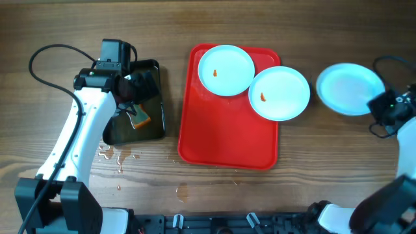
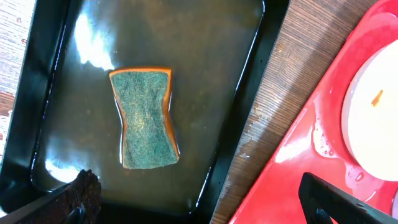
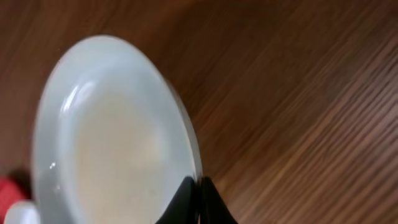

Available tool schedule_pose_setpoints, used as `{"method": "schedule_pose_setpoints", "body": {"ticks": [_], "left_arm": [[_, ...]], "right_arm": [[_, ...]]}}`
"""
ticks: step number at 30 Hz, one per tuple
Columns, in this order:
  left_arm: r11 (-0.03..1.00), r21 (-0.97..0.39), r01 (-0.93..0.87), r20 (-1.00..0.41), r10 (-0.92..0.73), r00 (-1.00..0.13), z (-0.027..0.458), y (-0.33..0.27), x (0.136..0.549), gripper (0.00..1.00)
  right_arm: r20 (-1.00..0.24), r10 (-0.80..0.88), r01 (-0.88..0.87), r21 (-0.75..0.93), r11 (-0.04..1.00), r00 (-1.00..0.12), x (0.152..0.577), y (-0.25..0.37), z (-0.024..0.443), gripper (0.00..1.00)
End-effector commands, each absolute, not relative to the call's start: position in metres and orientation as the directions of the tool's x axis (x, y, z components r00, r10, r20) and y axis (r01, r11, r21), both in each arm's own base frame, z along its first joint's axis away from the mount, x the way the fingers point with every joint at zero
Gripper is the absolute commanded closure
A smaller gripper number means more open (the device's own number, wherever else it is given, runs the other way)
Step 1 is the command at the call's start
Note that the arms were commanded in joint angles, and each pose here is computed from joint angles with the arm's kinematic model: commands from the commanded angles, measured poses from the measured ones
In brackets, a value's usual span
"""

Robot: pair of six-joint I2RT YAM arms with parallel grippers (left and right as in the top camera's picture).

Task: Clean dirty plates on tray and stack at the side
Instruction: 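Lift the lower plate with the right gripper and carry it right, then set the plate down right of the tray and return right gripper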

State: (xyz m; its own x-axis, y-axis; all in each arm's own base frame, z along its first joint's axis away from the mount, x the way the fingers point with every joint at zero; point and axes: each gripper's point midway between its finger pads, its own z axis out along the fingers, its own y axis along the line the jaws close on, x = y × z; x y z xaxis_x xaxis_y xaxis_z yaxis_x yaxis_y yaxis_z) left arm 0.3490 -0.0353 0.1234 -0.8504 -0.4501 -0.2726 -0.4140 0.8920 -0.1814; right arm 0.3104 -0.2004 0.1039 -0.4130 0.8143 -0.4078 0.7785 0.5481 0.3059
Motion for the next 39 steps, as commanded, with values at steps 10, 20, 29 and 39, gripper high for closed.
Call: {"method": "schedule_pose_setpoints", "body": {"ticks": [10, 20, 29, 39], "left_arm": [[0.897, -0.184, -0.401, -0.271, -0.439, -0.857, 0.123, -0.036, 0.349, 0.0], [0.897, -0.183, -0.401, -0.272, -0.439, -0.857, 0.123, -0.036, 0.349, 0.0], [0.897, -0.184, -0.402, -0.271, -0.439, -0.857, 0.123, -0.036, 0.349, 0.0], [0.897, -0.184, -0.402, -0.271, -0.439, -0.857, 0.123, -0.036, 0.349, 0.0]], "right_arm": [[-0.346, 0.414, 0.289, 0.359, 0.887, -0.842, 0.347, -0.054, 0.091, 0.5], [-0.369, 0.334, 0.359, 0.001, 0.933, -0.868, 0.37, -0.041, 0.033, 0.72], [-0.205, 0.34, 0.309, 0.166, 0.936, -0.918, 0.32, -0.001, 0.064, 0.96], [-0.002, 0.31, 0.299, 0.26, 0.918, -0.951, 0.27, 0.098, 0.033, 0.96]]}}
